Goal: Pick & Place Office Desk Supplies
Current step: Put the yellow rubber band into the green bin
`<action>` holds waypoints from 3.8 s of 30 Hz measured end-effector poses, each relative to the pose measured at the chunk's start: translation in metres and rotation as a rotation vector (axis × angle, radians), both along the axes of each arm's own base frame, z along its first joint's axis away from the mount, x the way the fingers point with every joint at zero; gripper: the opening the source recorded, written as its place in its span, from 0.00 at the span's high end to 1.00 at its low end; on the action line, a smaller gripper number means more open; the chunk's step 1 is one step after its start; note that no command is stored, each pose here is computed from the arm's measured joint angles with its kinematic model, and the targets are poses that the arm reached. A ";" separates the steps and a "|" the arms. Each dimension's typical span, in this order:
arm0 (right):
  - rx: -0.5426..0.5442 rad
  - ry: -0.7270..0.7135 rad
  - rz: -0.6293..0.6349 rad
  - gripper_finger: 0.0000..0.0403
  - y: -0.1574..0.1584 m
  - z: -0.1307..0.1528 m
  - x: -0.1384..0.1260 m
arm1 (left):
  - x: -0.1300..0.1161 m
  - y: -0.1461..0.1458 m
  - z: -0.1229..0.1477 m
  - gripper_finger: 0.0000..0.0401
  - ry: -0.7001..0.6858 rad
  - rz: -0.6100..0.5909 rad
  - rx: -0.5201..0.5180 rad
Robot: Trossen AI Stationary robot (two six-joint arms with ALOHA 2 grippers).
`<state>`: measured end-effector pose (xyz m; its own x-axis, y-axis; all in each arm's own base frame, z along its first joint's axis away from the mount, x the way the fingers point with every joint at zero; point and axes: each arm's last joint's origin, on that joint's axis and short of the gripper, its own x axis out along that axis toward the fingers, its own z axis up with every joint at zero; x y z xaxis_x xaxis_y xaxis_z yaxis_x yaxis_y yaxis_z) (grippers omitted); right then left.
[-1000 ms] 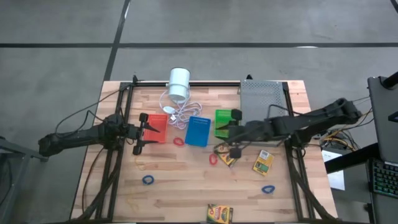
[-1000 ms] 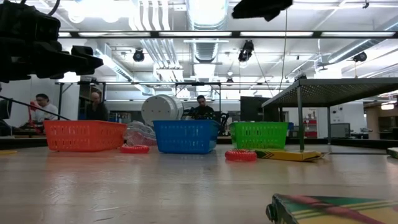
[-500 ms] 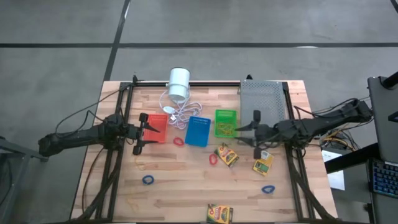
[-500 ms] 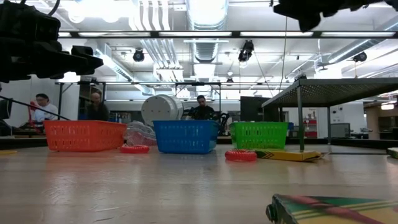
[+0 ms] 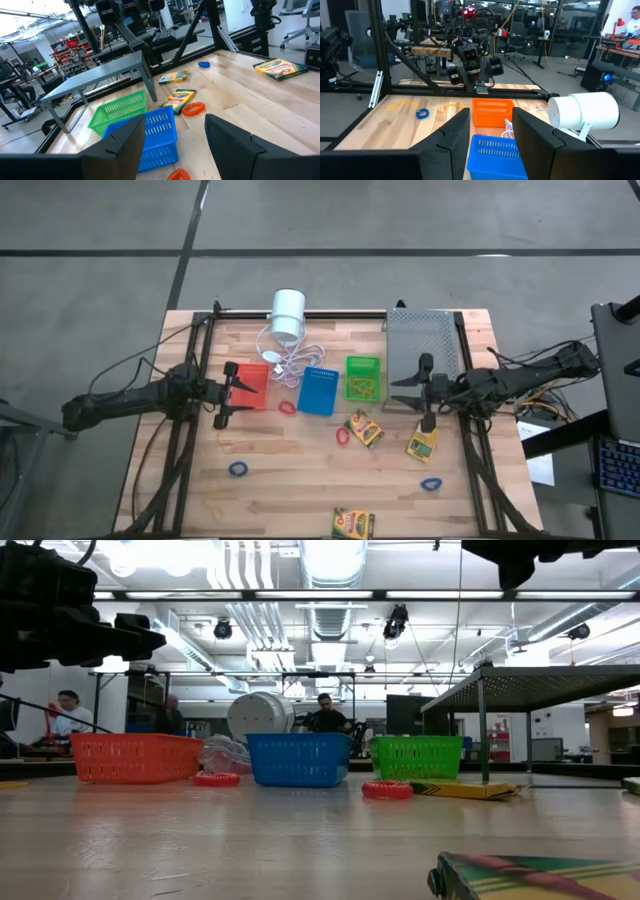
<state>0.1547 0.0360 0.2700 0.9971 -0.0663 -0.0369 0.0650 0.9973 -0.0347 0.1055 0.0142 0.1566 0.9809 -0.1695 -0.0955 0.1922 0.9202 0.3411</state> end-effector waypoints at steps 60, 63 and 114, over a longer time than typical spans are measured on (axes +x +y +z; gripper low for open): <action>-0.074 0.034 0.003 0.68 0.001 -0.004 0.005 | -0.011 0.002 0.040 0.48 0.219 0.314 -0.804; -0.070 0.033 0.003 0.69 0.001 -0.004 0.005 | -0.017 0.001 0.060 0.48 0.285 0.404 -0.825; -0.074 0.035 0.003 0.68 0.001 -0.004 0.005 | 0.016 -0.093 0.000 0.48 1.009 1.334 -1.064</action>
